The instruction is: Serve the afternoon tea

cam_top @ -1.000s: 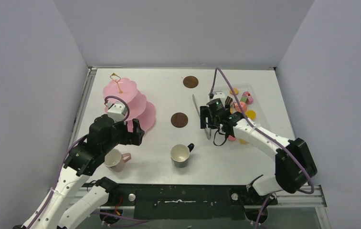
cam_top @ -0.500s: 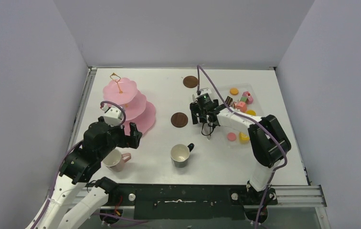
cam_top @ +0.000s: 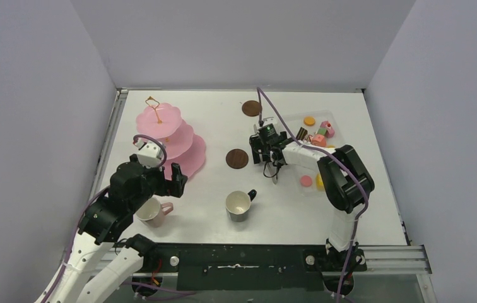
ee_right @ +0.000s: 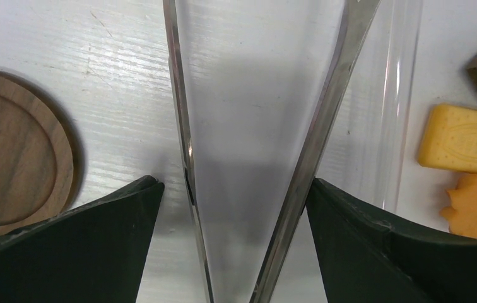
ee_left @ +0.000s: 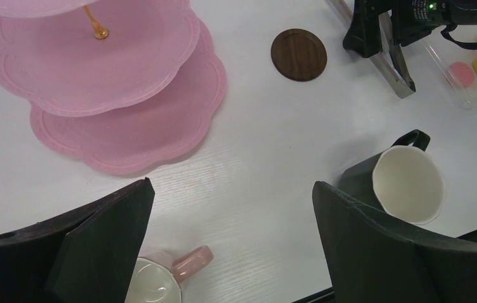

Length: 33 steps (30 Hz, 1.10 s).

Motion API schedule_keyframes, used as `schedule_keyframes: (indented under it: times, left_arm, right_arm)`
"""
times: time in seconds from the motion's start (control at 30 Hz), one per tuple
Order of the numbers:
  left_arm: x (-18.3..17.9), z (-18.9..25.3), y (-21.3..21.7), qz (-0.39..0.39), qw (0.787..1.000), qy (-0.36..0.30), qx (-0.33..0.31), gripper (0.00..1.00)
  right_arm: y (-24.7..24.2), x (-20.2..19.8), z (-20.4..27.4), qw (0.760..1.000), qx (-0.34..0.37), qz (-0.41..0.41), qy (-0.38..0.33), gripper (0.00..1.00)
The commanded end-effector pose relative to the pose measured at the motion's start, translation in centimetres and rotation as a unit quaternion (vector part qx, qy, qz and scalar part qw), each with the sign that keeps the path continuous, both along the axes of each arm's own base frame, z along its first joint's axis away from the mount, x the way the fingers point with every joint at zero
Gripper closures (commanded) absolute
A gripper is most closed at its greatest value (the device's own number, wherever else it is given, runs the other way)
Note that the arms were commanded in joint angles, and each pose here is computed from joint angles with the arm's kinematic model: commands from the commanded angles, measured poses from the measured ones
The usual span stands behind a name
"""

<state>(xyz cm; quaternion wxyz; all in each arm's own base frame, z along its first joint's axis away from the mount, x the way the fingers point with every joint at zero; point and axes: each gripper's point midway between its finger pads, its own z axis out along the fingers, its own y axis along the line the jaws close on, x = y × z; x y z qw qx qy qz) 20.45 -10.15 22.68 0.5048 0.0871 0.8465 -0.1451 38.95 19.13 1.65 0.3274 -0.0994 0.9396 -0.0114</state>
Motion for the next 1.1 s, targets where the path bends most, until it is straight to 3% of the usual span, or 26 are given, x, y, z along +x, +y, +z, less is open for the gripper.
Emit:
schedule_keyframes:
  times: [0.0,0.57,0.83,1.07]
  left_arm:
    - [0.6,1.4,0.1,0.004,1.0,-0.03,-0.005,0.03]
    - [0.5,1.7,0.5,0.015,0.999,-0.027,-0.005,0.03]
    - [0.3,1.9,0.5,0.017,1.0,-0.024,-0.01,0.03]
    - [0.1,1.8,0.3,0.008,1.0,-0.018,-0.008,0.03]
  right_arm:
    - [0.6,2.3,0.4,0.999,0.025,-0.003,-0.032,0.14]
    - [-0.1,2.9,-1.7,0.998,0.029,-0.017,-0.05,0.22]
    - [-0.7,2.3,1.1,0.997,0.03,-0.022,-0.062,0.38]
    - [-1.4,1.5,4.8,0.996,0.032,-0.024,-0.074,0.41]
